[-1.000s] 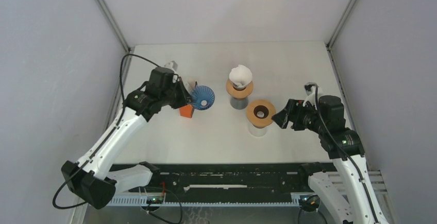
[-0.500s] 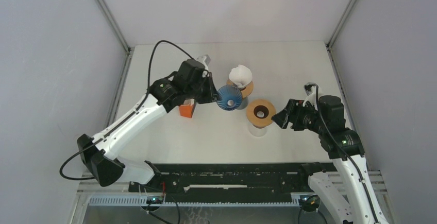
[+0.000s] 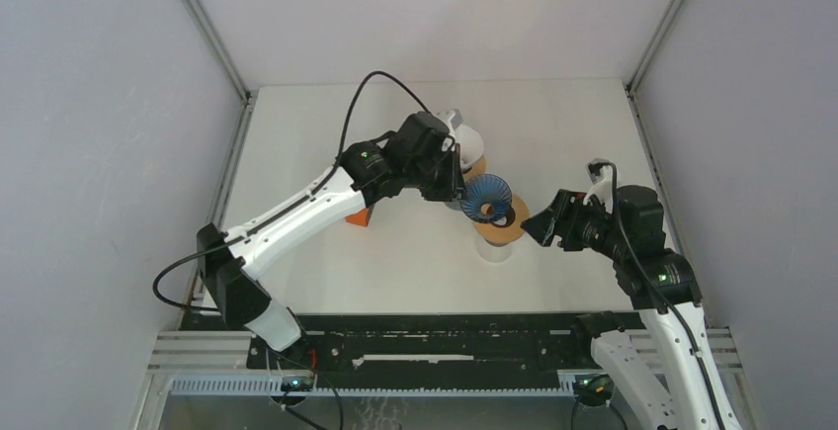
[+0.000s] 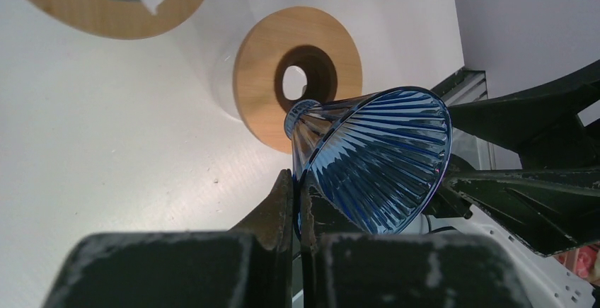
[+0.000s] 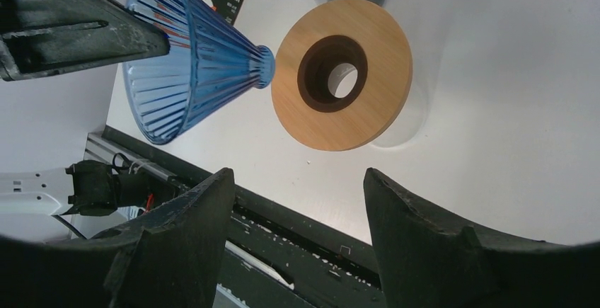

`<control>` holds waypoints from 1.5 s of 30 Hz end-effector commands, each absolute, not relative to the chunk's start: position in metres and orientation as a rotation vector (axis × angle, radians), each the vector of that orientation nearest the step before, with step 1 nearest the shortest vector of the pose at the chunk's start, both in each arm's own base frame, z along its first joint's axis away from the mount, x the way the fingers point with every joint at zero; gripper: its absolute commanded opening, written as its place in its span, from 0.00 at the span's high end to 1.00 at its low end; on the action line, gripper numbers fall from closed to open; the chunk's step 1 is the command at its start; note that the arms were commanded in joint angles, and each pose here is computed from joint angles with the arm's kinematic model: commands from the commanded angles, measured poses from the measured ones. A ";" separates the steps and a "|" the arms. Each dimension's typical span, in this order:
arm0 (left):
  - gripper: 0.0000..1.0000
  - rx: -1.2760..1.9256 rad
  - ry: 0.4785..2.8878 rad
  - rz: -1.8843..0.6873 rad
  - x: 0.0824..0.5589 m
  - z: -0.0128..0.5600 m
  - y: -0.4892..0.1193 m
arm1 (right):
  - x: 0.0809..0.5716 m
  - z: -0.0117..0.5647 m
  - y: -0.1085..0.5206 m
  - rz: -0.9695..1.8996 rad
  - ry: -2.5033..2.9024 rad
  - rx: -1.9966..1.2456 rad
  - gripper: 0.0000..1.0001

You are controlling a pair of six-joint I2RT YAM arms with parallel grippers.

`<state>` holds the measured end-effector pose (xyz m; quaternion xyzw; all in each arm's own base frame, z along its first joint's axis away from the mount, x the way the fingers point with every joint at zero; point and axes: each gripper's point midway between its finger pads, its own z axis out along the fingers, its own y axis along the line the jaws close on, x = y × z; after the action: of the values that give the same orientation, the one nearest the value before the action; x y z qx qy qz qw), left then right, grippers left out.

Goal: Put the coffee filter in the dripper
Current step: Press the coffee dripper onto the connecting ring.

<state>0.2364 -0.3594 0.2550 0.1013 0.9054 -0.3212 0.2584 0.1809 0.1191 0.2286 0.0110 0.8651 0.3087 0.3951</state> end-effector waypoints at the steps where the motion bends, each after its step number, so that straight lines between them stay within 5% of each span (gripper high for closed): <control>1: 1.00 0.340 2.356 -0.969 0.238 0.287 -0.382 | 0.187 0.244 0.121 0.800 2.127 0.033 0.25; 25: 1.00 0.416 2.401 -0.960 0.247 0.263 -0.412 | 0.202 0.255 0.119 0.774 2.107 0.066 0.31; 45: 1.00 0.448 2.446 -0.941 0.250 0.247 -0.419 | 0.235 0.234 0.118 0.713 2.251 0.149 0.46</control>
<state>0.2465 -0.4056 0.2133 0.1484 0.9154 -0.3074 0.2131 0.2255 0.1166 0.2183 0.0622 0.8900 0.2767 0.3570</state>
